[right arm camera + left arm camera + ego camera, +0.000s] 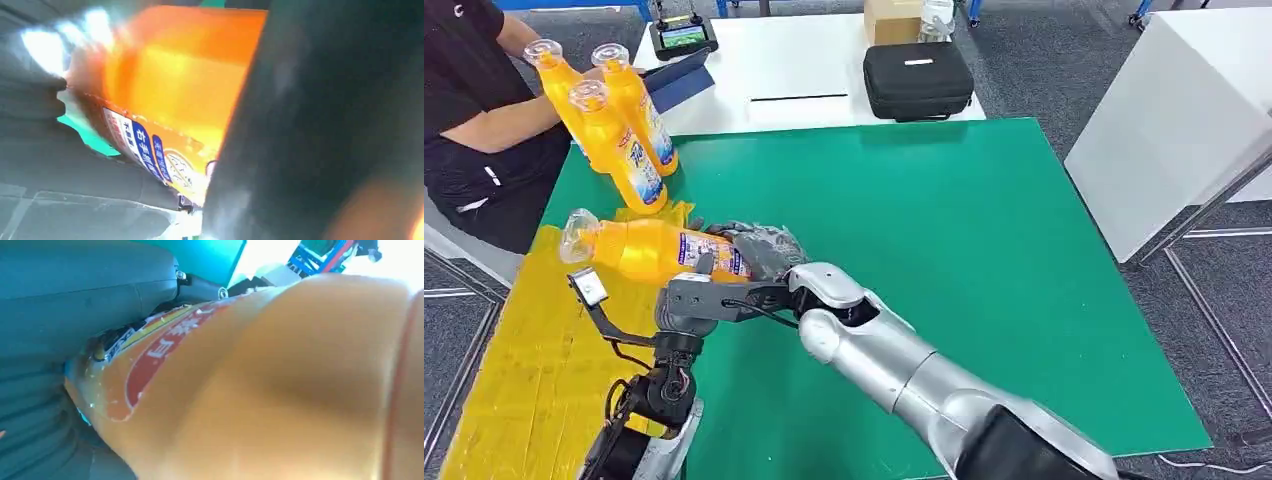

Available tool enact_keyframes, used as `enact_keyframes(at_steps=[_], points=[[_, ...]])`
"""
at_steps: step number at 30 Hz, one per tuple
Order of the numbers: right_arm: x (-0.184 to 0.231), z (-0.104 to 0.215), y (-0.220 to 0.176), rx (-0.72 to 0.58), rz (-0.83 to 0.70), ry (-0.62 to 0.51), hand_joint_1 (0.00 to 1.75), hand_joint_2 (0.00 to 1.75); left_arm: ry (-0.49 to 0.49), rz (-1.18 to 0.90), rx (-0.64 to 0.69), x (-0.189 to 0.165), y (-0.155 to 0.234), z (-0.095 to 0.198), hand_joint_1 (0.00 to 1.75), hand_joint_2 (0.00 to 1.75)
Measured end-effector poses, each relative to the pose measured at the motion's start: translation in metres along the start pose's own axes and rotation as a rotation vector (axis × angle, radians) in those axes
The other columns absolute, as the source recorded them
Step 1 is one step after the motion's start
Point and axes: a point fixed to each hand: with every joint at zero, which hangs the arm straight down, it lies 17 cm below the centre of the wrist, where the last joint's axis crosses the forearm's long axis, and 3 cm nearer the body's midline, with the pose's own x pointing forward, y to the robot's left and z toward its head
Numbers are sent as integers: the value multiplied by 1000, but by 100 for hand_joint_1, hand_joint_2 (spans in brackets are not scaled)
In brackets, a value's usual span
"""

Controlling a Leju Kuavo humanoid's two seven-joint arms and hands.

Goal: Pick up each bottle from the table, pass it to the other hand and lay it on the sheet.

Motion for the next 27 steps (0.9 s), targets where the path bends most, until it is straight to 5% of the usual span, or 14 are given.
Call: enact_keyframes(at_steps=[1,2,3,18,27], points=[[0,0,1,4,-11,5,31,175,-2,-1,4,1,1,1,175,175],[0,1,3,7,-21,8,31,175,-3,-3,8,1,2,1,175,175],[2,1,4,11,-32,6,0,0,-9,-8,9,3,3,2,175,175],[12,4,6,-17,-78,-59,0,0,-148,-179,38,42,8,-3,175,175],[-22,26,31,-43,-104,-45,0,0,-278,-326,75,92,24,-8,175,175]])
